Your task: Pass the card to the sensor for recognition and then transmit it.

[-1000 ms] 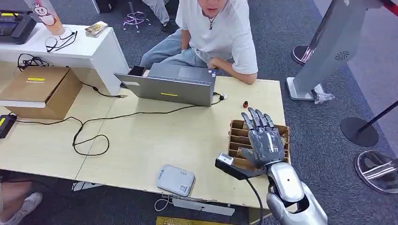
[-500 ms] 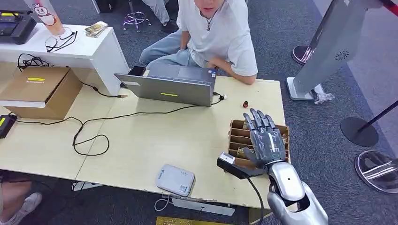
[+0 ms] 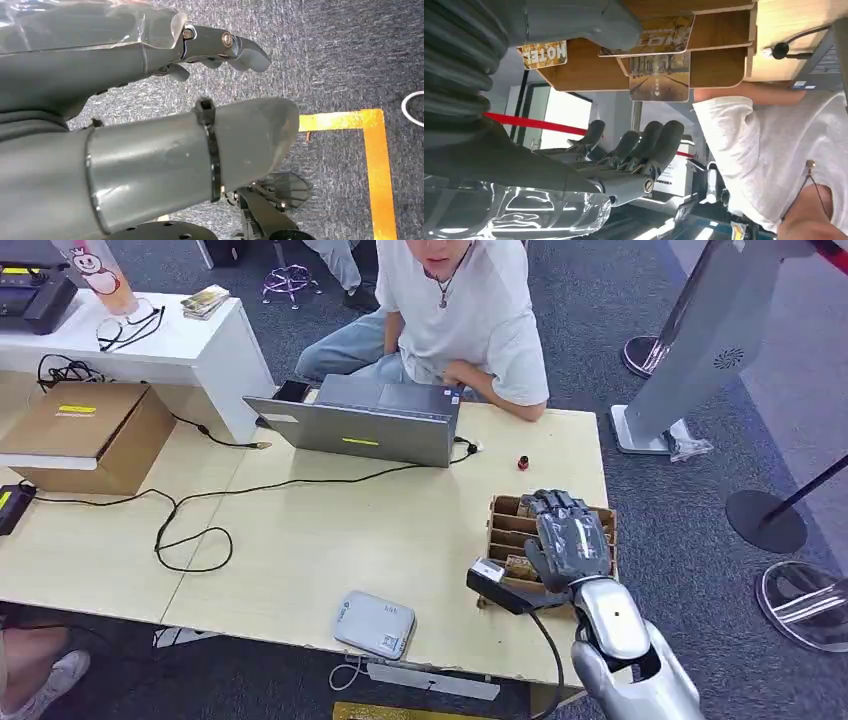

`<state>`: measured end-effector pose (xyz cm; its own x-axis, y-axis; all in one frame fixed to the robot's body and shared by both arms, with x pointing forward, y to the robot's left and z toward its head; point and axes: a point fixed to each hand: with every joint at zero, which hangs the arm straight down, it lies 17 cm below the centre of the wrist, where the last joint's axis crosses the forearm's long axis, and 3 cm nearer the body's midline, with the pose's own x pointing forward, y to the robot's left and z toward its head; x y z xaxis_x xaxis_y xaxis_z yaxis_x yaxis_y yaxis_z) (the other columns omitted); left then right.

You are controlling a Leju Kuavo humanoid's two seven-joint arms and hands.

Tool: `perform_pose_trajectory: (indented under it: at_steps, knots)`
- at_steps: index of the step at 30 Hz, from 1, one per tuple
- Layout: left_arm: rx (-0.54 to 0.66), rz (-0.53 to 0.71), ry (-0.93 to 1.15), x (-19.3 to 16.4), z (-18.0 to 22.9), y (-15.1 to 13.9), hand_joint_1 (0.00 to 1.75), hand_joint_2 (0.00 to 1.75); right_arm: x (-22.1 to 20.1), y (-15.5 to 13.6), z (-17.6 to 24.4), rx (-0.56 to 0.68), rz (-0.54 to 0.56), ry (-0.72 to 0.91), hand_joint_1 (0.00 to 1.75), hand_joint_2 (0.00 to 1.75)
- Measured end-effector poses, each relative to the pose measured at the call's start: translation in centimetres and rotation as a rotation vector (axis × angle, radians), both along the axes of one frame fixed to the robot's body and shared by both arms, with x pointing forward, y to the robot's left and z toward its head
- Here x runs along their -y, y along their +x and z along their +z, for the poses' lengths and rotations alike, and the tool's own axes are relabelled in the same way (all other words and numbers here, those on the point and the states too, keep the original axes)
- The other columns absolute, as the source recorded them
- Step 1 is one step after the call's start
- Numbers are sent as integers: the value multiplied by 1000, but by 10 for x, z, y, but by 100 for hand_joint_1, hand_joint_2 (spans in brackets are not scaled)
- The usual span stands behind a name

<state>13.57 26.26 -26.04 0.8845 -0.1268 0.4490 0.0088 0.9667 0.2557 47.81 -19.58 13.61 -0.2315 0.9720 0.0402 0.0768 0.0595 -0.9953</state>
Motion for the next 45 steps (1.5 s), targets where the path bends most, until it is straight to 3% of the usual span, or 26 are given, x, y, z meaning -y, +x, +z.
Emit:
perform_pose_trajectory:
  at_steps: [15, 23, 29, 30, 33, 45]
  knots:
    - [3, -3, 0, 0, 1, 3, 0, 0, 4, 3, -10, -26, -10, 0, 59, 175]
    - [-5, -3, 0, 0, 0, 3, 0, 0, 9, 4, -13, -34, -20, -1, 66, 175]
    - [-9, -6, 2, 0, 0, 2, 0, 0, 13, 5, -14, -36, -32, 1, 84, 175]
    - [-10, -6, 2, 0, 0, 2, 0, 0, 13, 5, -14, -36, -33, 1, 110, 175]
    - [-11, -6, 2, 0, 0, 2, 0, 0, 14, 5, -14, -37, -35, 0, 86, 175]
    - [-16, -5, 1, -1, -1, 1, 0, 0, 15, 4, -16, -41, -38, 1, 77, 175]
